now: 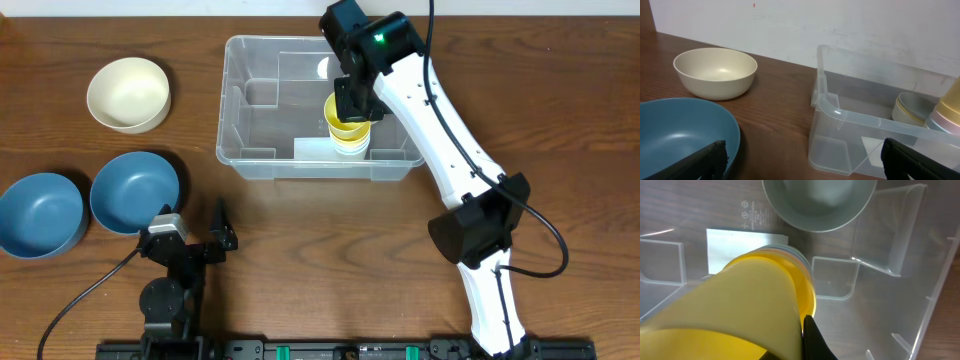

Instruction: Pack container

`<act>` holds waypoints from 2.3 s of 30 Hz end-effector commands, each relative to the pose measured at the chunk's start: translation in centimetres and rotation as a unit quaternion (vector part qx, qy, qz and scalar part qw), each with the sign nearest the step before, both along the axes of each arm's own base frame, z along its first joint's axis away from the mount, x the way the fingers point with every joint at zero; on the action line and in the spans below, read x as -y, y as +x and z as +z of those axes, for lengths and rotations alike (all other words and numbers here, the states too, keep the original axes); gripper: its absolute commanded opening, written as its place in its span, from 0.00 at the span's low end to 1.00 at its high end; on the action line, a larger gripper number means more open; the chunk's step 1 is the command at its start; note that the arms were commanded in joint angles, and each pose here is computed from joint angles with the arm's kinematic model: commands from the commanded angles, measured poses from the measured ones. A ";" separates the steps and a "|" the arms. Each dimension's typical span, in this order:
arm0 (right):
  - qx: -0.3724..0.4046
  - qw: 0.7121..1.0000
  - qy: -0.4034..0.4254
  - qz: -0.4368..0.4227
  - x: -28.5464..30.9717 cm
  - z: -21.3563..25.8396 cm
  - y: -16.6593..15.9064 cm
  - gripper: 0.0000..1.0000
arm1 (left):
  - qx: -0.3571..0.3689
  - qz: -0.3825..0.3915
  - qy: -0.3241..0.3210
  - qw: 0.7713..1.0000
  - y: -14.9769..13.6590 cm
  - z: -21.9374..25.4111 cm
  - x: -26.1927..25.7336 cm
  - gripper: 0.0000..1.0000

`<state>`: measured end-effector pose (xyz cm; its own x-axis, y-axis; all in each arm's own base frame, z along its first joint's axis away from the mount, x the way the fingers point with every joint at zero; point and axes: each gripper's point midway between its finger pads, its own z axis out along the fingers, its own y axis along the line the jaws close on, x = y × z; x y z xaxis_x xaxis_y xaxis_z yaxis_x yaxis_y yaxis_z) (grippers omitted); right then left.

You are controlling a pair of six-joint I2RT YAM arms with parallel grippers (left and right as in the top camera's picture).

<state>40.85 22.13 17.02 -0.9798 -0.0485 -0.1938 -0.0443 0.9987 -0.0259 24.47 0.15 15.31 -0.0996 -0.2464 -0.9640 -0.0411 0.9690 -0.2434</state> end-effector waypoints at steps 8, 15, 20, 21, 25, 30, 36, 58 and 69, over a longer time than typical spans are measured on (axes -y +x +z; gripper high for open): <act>0.003 1.000 -0.017 -0.021 1.4 -0.2 0.5 0.71 | -0.025 0.007 0.000 1.000 -0.1 -1.7 -0.3 0.98; 0.017 0.999 -0.009 -0.032 2.7 2.0 0.4 0.79 | -0.025 0.007 0.000 1.000 -0.1 -1.7 -0.3 0.98; 0.060 0.996 0.012 -0.059 5.7 6.2 0.8 0.85 | -0.025 0.007 0.000 1.000 -0.1 -1.7 -0.3 0.98; 0.069 0.995 0.013 -0.070 6.9 7.1 0.9 0.88 | -0.025 0.007 0.000 1.000 -0.1 -1.7 -0.3 0.98; 0.100 0.986 0.020 -0.131 12.3 9.6 1.9 0.99 | -0.025 0.007 0.000 1.000 -0.1 -1.7 -0.3 0.98; 0.107 0.970 0.012 -0.219 20.2 10.1 2.7 0.99 | -0.025 0.007 0.000 1.000 -0.1 -1.7 -0.3 0.98; 0.092 0.947 0.010 -0.309 28.1 9.7 1.8 0.99 | -0.025 0.007 0.000 1.000 -0.1 -1.7 -0.3 0.98; 0.092 0.915 0.002 -0.392 35.6 9.7 0.0 0.99 | -0.023 -0.061 -0.039 0.997 -0.3 -1.2 2.2 0.98; 0.092 0.915 0.002 -0.392 35.6 9.7 0.0 0.99 | -0.067 -0.135 -0.104 0.983 -2.9 4.8 5.1 0.98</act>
<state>41.01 -13.11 26.55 -0.6689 0.6550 -0.3514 0.6866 0.7256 0.0457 22.15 -4.30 16.07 -0.3455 -0.3645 -0.8647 0.1136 0.8985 -0.4241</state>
